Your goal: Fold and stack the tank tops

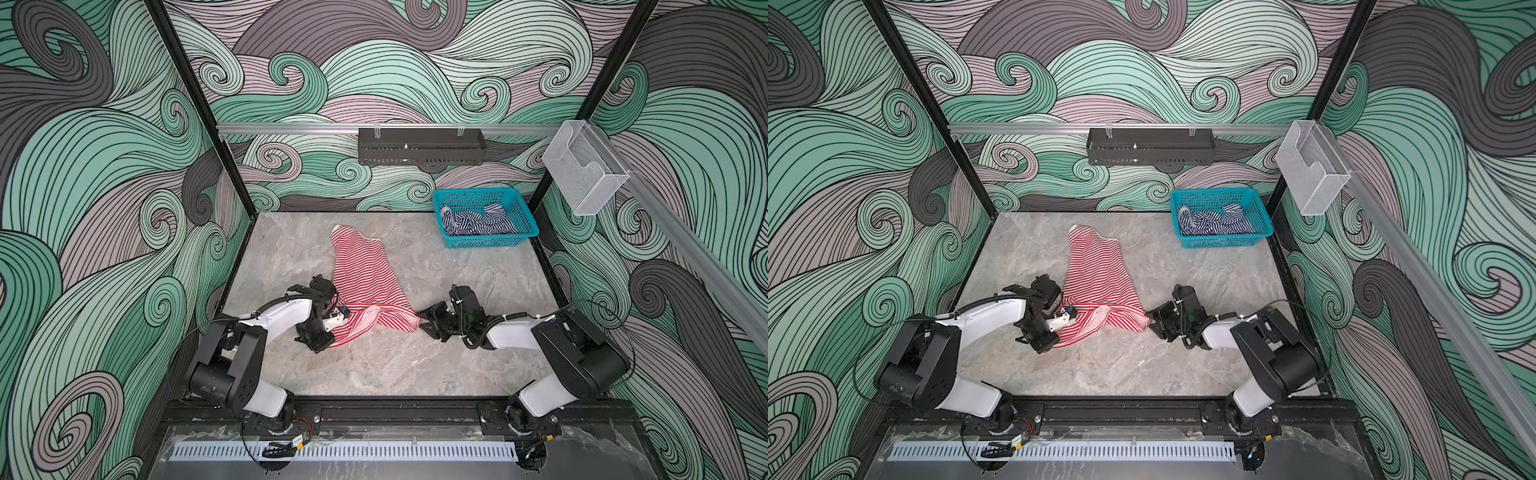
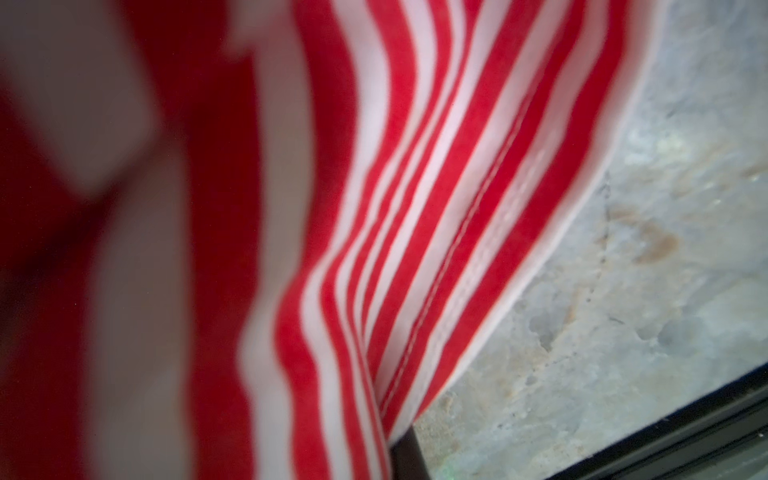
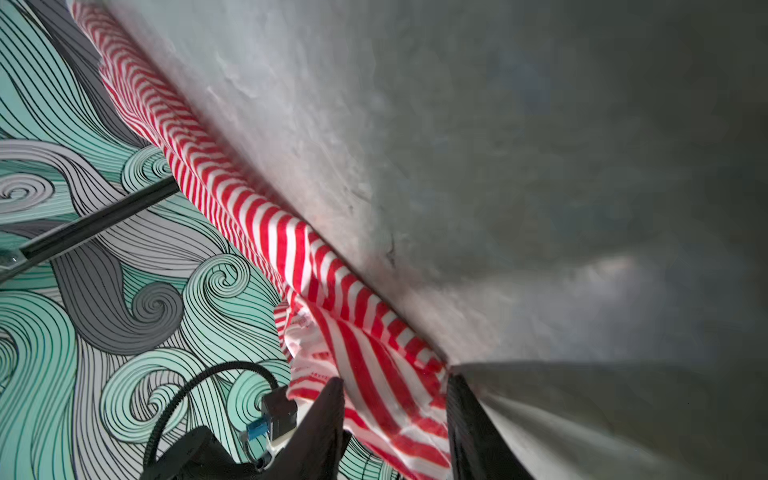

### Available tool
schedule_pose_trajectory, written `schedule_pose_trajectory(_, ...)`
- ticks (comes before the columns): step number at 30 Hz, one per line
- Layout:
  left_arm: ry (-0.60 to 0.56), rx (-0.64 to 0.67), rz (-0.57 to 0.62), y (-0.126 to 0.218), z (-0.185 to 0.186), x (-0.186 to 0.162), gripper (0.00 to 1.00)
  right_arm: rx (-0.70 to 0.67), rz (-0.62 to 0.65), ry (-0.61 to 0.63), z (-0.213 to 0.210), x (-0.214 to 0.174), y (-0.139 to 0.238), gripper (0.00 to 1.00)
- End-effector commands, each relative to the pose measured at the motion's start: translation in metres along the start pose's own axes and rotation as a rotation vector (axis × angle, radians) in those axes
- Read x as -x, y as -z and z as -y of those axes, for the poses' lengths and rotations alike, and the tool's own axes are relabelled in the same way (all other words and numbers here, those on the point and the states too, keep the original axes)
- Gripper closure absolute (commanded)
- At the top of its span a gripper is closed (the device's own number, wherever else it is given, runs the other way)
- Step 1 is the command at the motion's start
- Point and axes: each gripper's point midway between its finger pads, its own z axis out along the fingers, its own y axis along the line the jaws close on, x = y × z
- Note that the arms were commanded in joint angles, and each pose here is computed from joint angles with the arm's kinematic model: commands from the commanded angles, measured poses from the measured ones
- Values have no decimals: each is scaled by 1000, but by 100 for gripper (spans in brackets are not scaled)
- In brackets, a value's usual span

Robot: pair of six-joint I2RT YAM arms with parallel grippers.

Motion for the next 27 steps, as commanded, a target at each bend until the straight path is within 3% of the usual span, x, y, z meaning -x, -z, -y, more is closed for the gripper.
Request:
schedule_pose_trajectory(1, -1, 4, -1, -1, 2, 1, 100, 12, 1, -95, 0, 3, -4, 57)
schedule_pose_trajectory(13, -2, 11, 0, 0, 1, 1, 100, 34, 46, -198, 13, 6, 8, 59)
schedule_pose_trajectory(22, -4, 27, 6, 1, 0, -1, 100, 25, 9, -219, 24, 8, -10, 78)
schedule_pose_trajectory(27, 0, 53, 9, 4, -4, -2, 100, 17, -4, -198, 23, 3, -12, 100)
